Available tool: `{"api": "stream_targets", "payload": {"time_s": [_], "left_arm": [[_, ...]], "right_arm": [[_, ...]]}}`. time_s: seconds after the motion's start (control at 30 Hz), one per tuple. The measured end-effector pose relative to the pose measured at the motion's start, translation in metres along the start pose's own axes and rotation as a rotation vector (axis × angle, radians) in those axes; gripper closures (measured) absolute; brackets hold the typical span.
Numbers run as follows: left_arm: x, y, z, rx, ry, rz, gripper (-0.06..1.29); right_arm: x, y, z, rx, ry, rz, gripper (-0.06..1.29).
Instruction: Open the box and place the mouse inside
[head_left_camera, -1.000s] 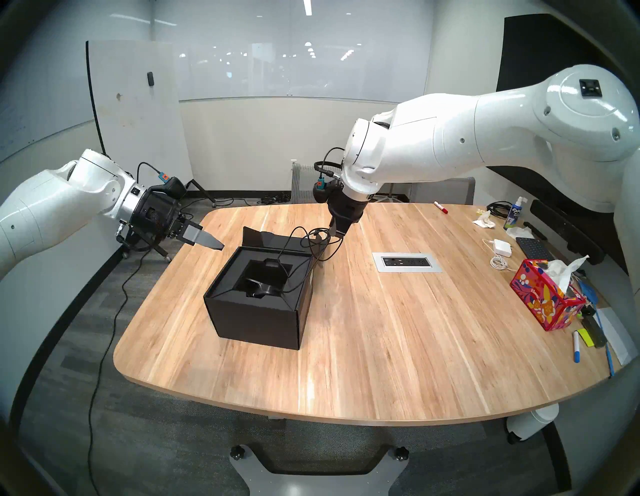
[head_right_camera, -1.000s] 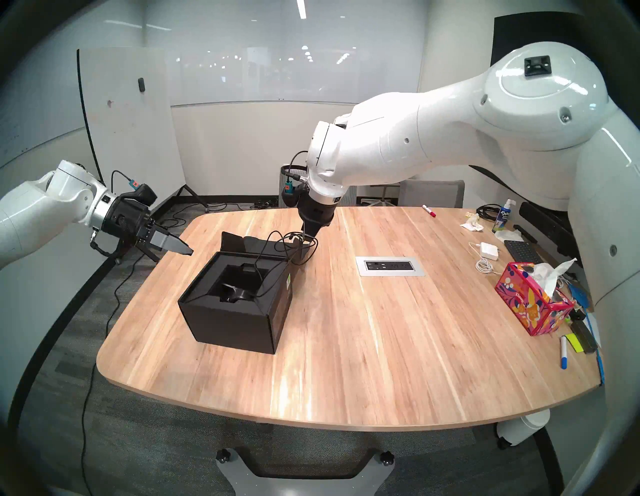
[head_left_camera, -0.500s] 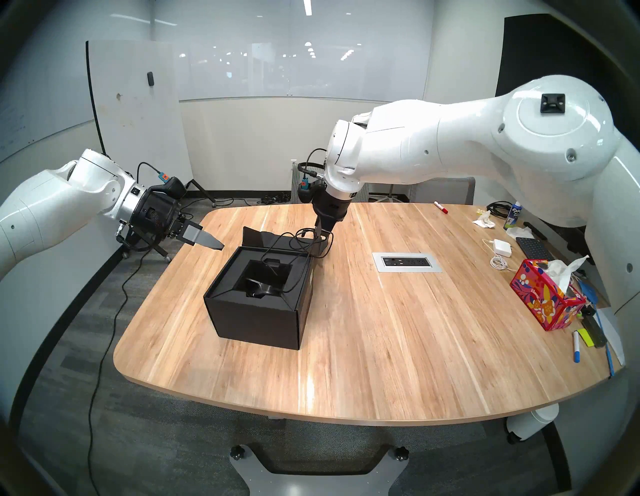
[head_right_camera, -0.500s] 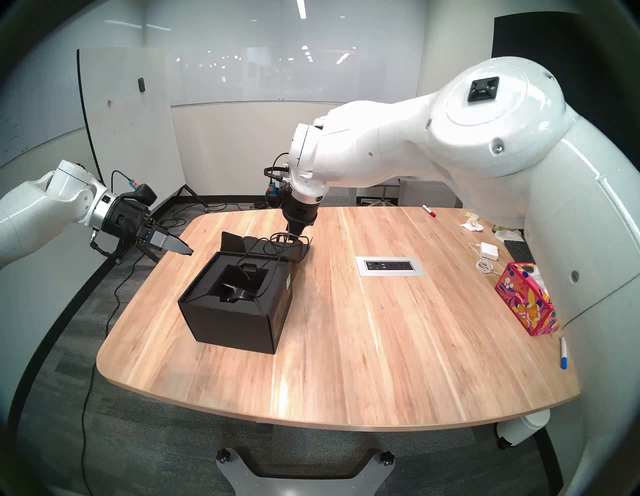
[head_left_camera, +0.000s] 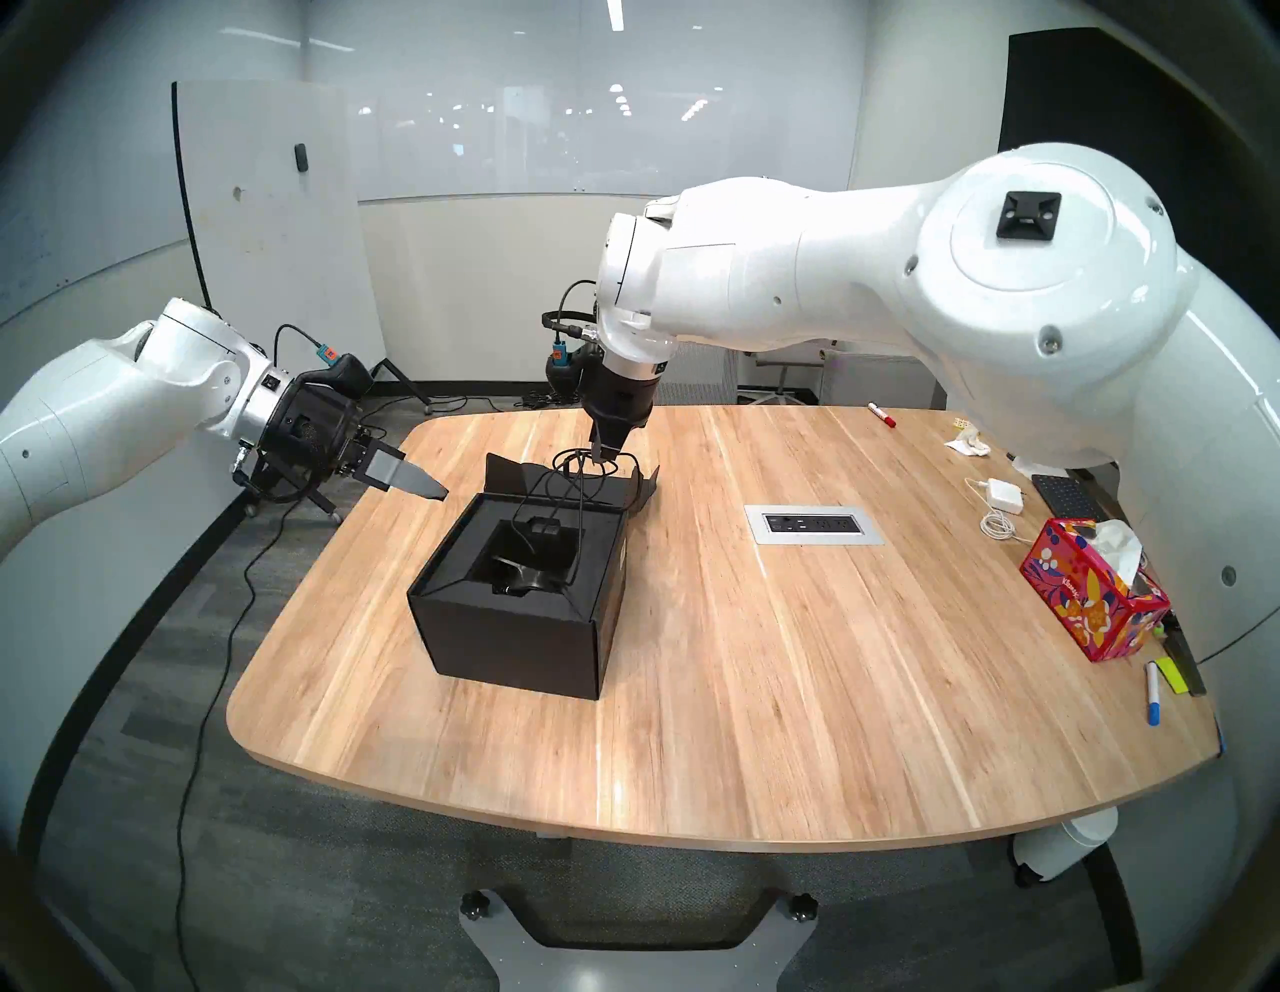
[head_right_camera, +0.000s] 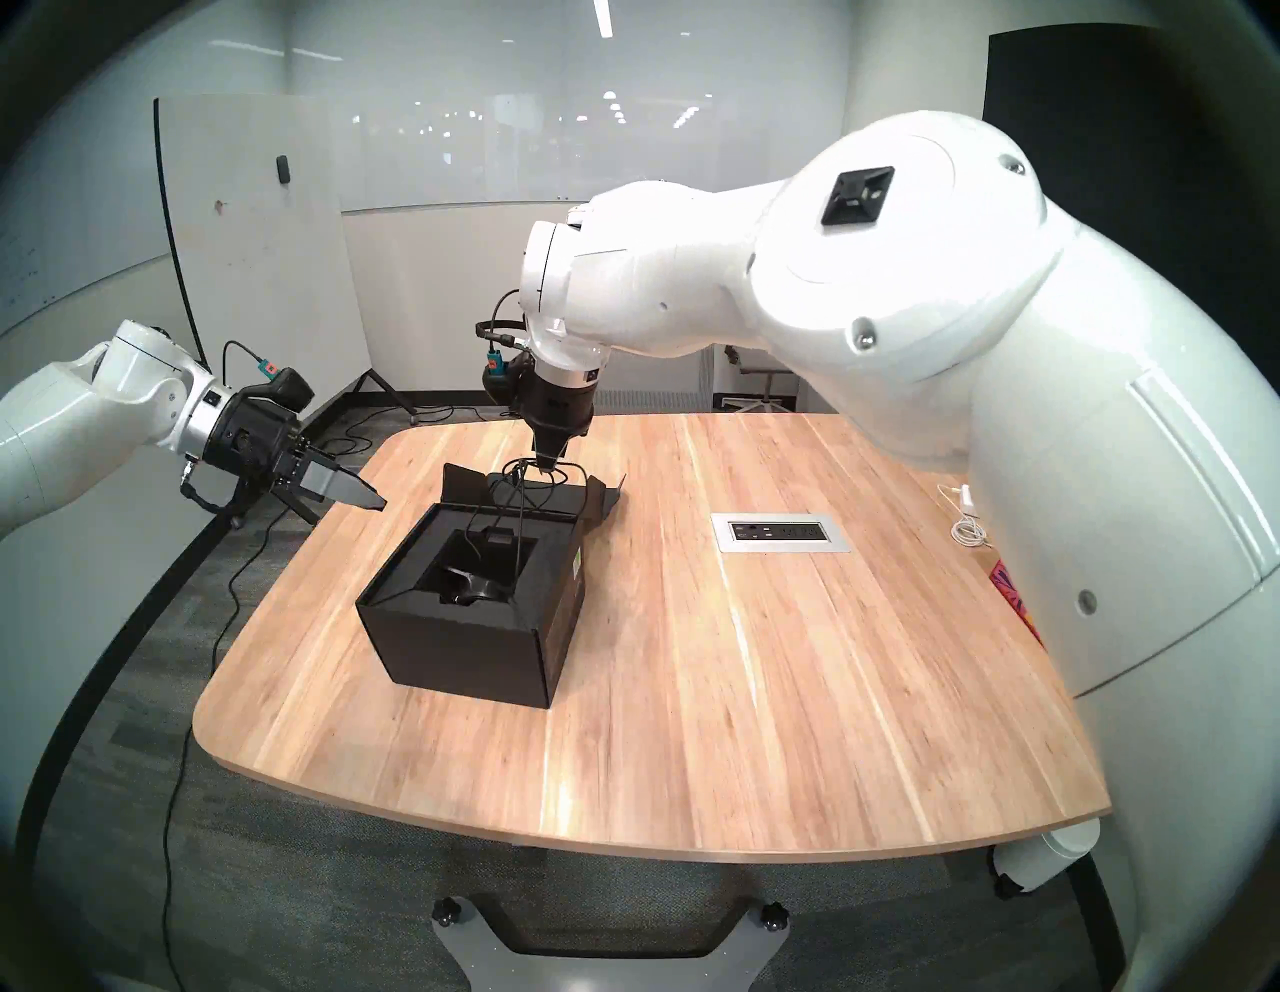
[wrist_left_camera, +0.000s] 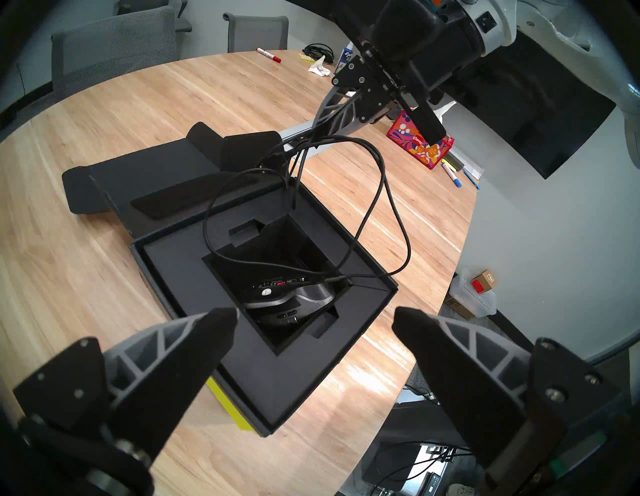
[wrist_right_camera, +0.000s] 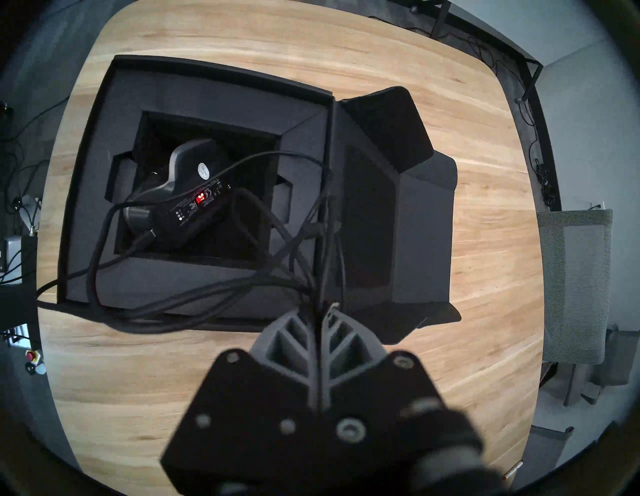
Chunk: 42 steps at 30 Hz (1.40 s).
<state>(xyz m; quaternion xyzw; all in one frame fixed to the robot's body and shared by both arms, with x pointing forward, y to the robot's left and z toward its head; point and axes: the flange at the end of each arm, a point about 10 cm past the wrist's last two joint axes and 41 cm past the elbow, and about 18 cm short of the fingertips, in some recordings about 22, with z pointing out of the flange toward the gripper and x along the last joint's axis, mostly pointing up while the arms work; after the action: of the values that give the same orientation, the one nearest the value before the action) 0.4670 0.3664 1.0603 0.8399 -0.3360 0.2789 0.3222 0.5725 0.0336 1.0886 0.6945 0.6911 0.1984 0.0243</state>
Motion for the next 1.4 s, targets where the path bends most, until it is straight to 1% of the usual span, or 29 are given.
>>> {"api": "stream_targets", "payload": {"time_s": [0.13,0.37,0.57,1.0,1.4], "left_arm": [[0.000,0.000,0.000,0.000,0.000,0.000,0.00],[0.000,0.000,0.000,0.000,0.000,0.000,0.00],[0.000,0.000,0.000,0.000,0.000,0.000,0.00],[0.000,0.000,0.000,0.000,0.000,0.000,0.00],[0.000,0.000,0.000,0.000,0.000,0.000,0.00]], "right_arm": [[0.003,-0.001,0.001,0.017,-0.001,-0.002,1.25],[0.010,-0.003,0.000,0.052,0.033,-0.009,1.25],[0.012,-0.002,0.004,0.079,0.052,-0.007,1.25],[0.020,0.000,0.008,0.083,0.060,-0.021,1.25],[0.031,-0.007,0.020,0.093,0.074,-0.042,1.25]]}}
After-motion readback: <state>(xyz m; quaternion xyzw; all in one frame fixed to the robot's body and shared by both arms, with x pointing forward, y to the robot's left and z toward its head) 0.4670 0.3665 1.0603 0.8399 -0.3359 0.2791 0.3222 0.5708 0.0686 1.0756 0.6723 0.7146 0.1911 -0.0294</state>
